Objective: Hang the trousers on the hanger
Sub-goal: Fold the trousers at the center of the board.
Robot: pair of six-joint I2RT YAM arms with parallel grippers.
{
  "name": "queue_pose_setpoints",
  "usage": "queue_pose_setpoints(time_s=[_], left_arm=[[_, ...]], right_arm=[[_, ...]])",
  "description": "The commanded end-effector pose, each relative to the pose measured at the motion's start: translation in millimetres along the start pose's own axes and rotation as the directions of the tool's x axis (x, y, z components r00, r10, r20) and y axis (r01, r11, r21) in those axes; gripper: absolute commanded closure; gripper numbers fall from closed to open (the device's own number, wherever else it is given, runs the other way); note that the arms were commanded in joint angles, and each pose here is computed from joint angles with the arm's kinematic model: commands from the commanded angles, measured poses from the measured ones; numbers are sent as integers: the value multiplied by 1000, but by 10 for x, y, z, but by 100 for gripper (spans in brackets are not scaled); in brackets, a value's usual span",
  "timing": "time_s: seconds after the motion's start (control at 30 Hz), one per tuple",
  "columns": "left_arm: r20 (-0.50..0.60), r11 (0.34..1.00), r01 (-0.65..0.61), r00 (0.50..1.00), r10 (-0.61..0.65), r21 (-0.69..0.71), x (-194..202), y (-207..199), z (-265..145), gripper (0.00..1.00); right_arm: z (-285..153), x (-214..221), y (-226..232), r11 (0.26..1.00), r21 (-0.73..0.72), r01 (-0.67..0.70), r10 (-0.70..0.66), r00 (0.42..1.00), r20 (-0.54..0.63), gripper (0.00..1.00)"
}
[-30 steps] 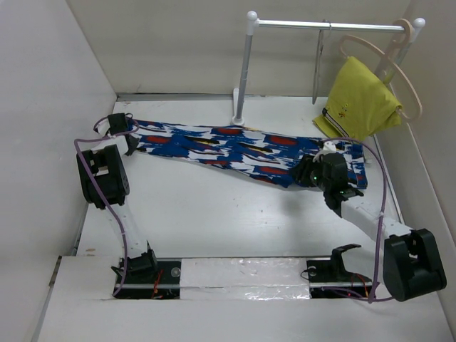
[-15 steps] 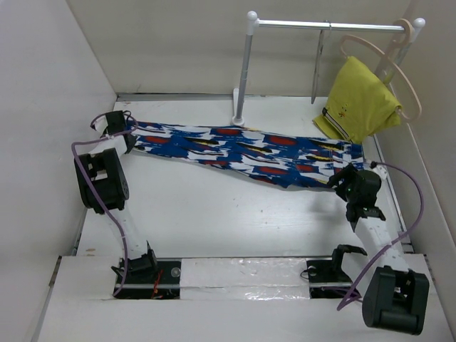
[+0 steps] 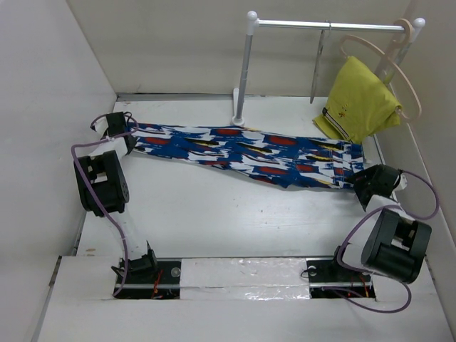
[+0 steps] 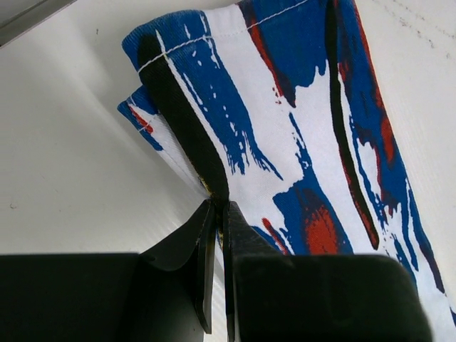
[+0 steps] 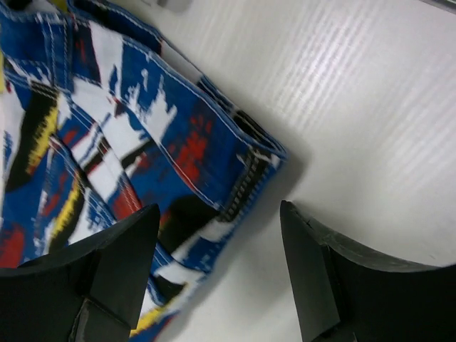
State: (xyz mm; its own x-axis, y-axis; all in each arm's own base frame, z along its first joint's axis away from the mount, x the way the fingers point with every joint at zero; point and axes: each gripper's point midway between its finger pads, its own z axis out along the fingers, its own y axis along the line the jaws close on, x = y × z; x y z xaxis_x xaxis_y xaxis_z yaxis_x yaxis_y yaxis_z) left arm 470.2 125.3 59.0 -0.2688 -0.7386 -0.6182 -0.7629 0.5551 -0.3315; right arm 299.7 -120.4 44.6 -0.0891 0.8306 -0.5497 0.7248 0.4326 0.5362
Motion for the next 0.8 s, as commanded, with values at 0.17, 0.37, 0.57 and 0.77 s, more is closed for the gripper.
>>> queue_pose_setpoints(time_s=[0.17,0.37,0.57,0.77], left_arm=[[85,998,-24,996,29,-50,-190,132,-123,100],[137,964,-64,985,102,-259,-205,639,-235,100],[166,939,-62,978,124,-337,-199,920,-499,100],[192,945,-40,976,107,-324,-185,998,-791,100]], right_arm=[[201,-292,320,992,-91,-89,90,996,11,75],[-46,-467,180,995,-84,-61,68,995,79,100],[-724,-926,166,990,-138,-42,80,956,281,100],[-1271,-1151,181,985,-172,-11,71,934,349,100]])
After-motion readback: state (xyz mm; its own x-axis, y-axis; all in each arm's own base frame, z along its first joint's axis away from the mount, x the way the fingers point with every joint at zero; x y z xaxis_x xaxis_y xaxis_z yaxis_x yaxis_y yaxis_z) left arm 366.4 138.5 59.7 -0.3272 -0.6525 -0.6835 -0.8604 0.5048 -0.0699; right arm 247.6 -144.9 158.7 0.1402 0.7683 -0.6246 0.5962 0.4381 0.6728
